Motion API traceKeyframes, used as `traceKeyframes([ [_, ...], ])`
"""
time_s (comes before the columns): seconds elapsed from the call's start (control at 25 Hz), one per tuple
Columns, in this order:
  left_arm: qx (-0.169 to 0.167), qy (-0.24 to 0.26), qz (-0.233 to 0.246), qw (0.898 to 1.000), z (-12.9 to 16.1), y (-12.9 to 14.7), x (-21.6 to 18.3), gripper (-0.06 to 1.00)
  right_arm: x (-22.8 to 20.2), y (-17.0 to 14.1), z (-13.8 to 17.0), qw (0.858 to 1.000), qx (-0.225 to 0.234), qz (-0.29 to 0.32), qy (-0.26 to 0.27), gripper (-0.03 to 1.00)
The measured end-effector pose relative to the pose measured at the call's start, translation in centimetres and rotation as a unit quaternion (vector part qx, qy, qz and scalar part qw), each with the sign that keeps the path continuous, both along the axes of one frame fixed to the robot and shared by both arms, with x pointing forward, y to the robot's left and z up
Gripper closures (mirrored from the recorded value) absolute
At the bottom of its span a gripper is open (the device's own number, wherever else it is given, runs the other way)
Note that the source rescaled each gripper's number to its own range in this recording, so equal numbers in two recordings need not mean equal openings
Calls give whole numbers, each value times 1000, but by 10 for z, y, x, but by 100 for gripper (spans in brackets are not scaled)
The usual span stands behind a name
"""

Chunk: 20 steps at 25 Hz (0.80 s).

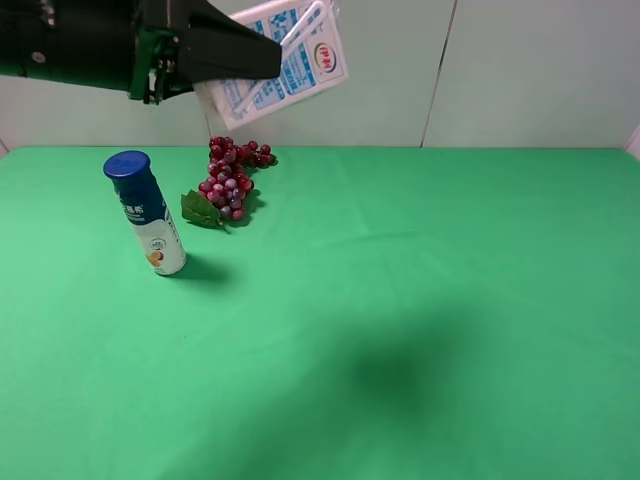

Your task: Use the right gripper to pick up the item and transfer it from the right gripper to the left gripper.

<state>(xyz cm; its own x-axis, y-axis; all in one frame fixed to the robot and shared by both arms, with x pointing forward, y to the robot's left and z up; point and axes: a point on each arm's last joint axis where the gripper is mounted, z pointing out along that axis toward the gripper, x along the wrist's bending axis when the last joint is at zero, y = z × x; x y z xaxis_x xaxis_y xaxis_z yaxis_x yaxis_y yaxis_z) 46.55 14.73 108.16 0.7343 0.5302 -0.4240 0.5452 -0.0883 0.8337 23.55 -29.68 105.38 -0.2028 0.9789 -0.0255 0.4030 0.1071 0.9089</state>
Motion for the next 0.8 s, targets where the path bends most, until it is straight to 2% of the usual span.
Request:
traceKeyframes([
  [0.24,37,3,43,998,-5,6,6,94,0,0,0,1000,0,0,0,-3],
  [0.56,75,-27,91,993,4,21,4,94,0,0,0,1000,0,0,0,-3],
  [0.8,121,-23,134,983,4,44,6,94,0,0,0,1000,1,1,0,-3],
])
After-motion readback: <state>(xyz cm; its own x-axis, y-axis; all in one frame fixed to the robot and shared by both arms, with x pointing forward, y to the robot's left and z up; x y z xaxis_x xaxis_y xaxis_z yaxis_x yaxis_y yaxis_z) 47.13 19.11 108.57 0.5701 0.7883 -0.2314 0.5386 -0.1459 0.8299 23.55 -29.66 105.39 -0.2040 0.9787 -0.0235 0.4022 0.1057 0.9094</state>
